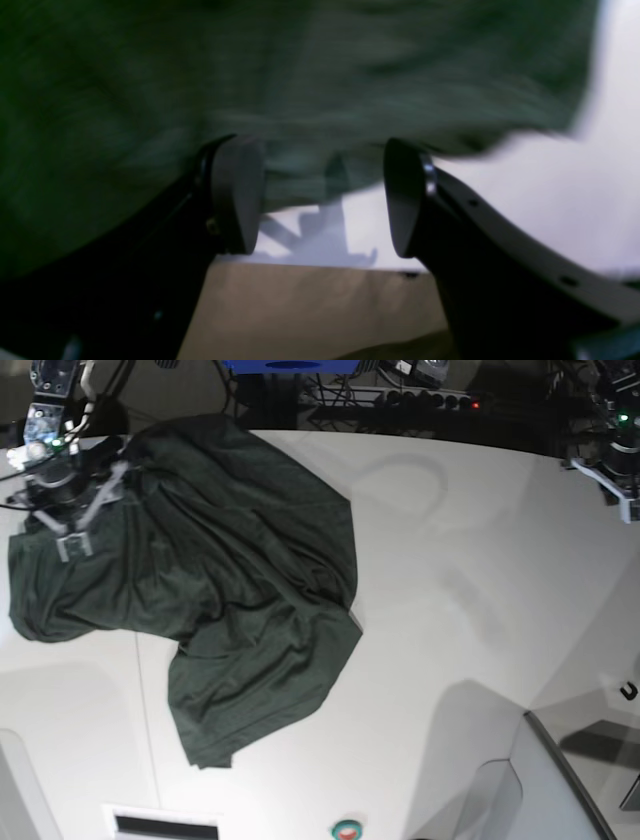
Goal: Layout the t-shirt on the table in an organized manner, then fold the t-shirt properly
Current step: 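Grasp the shirt edge with the right gripper and drag it outward, then lower the left gripper onto the shirt's folded edge and pinch it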
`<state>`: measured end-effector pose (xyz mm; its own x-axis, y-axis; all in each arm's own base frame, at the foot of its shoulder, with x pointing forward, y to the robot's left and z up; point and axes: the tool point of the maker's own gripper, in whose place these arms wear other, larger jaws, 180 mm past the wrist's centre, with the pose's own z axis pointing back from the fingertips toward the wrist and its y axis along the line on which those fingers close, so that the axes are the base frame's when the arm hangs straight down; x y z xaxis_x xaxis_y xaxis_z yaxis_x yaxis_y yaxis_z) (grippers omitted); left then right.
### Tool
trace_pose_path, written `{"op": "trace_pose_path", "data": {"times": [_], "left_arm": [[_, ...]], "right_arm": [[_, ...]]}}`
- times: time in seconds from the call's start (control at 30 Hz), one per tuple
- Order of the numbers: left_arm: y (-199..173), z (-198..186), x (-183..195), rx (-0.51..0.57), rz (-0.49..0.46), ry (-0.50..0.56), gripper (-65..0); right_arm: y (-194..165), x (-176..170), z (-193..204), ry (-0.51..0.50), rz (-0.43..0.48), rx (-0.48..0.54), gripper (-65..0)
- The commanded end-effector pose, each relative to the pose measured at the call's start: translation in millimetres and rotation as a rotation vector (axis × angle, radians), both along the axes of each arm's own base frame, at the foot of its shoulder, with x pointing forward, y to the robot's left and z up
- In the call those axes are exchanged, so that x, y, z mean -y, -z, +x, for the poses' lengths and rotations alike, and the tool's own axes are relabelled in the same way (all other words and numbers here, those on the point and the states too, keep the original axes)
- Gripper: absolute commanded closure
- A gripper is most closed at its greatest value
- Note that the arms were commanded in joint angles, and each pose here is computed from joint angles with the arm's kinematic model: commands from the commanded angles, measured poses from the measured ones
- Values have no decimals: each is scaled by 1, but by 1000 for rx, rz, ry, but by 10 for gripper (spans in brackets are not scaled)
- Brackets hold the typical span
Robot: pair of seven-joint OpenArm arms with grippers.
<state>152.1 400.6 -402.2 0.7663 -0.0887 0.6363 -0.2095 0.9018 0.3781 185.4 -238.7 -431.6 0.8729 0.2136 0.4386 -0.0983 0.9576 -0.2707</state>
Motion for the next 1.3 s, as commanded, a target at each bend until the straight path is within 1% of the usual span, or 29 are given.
{"op": "trace_pose_path", "data": {"times": [0.0, 0.07, 0.13, 0.2, 0.3, 0.4, 0.47, 0.5, 0.53, 0.57, 0.63, 0.67, 0.73, 0.8, 0.83, 0.97, 1.07, 1.17, 1.27], "left_arm": [[-5, 11, 10, 24, 6, 40, 0], [1, 36, 51, 46, -42, 135, 0], [4, 61, 108, 76, -109, 258, 0], [-3, 89, 167, 126, -166, 393, 0], [-17, 125, 252, 196, -248, 583, 0], [-25, 152, 311, 239, -313, 691, 0], [-18, 163, 332, 227, -339, 729, 0], [-15, 168, 341, 219, -350, 743, 0], [-11, 173, 349, 212, -363, 751, 0], [-7, 176, 354, 203, -373, 754, 0], [-3, 180, 358, 192, -382, 754, 0], [-1, 181, 359, 189, -386, 749, 0], [0, 181, 356, 187, -385, 742, 0], [1, 181, 354, 185, -382, 741, 0], [1, 181, 354, 184, -381, 741, 0], [5, 178, 340, 165, -350, 743, 0], [7, 177, 334, 157, -338, 744, 0], [7, 177, 335, 158, -339, 743, 0], [5, 179, 335, 163, -339, 744, 0]], "right_arm": [[-14, 17, 16, 47, -23, 62, -359], [-16, 45, 26, 159, -23, 90, -359], [-9, 68, 28, 256, -6, 66, -359], [-7, 83, 36, 324, 17, 64, -359], [2, 87, 46, 362, 58, 44, -359], [7, 91, 48, 373, 70, 35, -359], [10, 90, 47, 373, 74, 30, -326], [12, 89, 47, 373, 78, 25, -281], [13, 89, 46, 374, 82, 20, -222], [14, 89, 46, 373, 83, 18, -150], [12, 96, 45, 375, 69, 18, -20], [11, 99, 45, 375, 63, 18, 0], [12, 101, 43, 375, 59, 14, -23], [11, 102, 42, 377, 56, 14, -5], [8, 110, 39, 386, 42, 15, -2], [5, 134, 17, 476, 29, 18, -2], [7, 146, 0, 493, 7, -7, -2], [10, 148, -13, 496, -3, -30, -2], [12, 146, -14, 497, 2, -35, -3]]}}
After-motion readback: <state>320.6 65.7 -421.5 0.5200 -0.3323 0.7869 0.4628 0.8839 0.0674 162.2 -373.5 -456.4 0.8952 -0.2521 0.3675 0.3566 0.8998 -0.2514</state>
